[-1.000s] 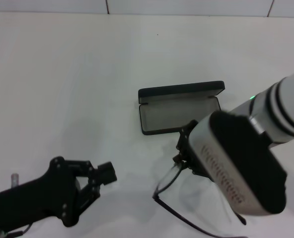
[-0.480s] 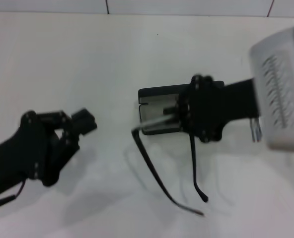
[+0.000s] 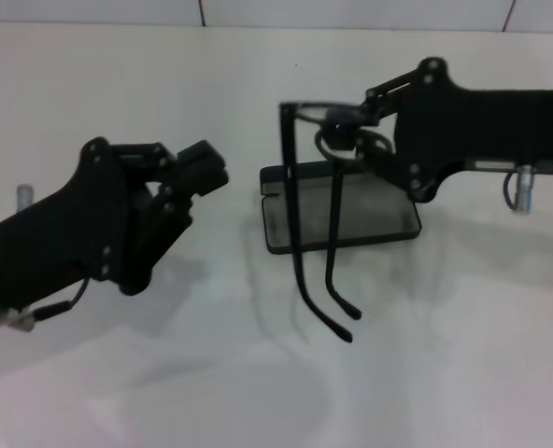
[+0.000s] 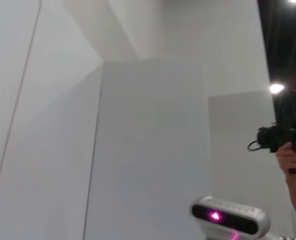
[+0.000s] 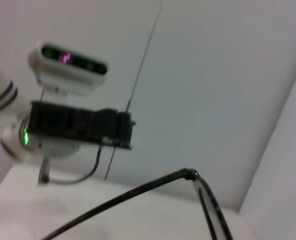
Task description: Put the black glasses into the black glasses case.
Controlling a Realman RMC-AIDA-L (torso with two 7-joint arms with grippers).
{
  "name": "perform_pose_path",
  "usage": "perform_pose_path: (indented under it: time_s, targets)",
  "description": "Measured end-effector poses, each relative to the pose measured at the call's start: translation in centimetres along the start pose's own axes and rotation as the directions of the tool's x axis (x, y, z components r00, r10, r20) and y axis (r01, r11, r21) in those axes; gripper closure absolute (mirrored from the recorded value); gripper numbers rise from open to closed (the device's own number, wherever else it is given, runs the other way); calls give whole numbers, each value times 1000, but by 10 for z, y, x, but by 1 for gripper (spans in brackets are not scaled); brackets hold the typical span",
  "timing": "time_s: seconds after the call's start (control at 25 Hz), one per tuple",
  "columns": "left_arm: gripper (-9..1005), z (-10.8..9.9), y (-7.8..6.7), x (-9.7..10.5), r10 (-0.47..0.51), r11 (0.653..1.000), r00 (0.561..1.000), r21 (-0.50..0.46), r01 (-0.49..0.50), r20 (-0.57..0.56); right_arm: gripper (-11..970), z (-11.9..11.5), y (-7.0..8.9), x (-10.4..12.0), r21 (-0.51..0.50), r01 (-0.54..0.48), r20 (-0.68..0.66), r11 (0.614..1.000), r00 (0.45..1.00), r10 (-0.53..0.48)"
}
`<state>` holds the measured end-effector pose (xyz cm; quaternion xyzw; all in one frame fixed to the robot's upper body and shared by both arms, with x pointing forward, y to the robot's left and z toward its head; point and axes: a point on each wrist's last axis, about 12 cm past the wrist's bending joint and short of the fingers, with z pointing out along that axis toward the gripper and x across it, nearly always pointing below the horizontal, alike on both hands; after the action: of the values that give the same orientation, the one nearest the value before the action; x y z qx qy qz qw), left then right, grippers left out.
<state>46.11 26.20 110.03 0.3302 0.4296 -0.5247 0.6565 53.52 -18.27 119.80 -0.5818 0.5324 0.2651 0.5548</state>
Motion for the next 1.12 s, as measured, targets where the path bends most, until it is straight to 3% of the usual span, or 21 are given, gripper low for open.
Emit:
perform_pose_path:
  time_s: [0.28, 0.48, 1.12]
  targets:
    - [946, 25, 5, 3, -12, 992, 1000, 124, 13, -4, 855, -9, -4, 18, -28, -123, 186, 992, 974, 126]
    - [957, 40, 1, 5, -23, 982, 999, 187, 17, 32, 855, 0, -5, 30, -53, -161, 207, 985, 964, 169]
    - [964, 39, -2, 9, -41, 985, 998, 169, 34, 41, 856, 16, 3, 35, -99, -170, 244, 980, 951, 189]
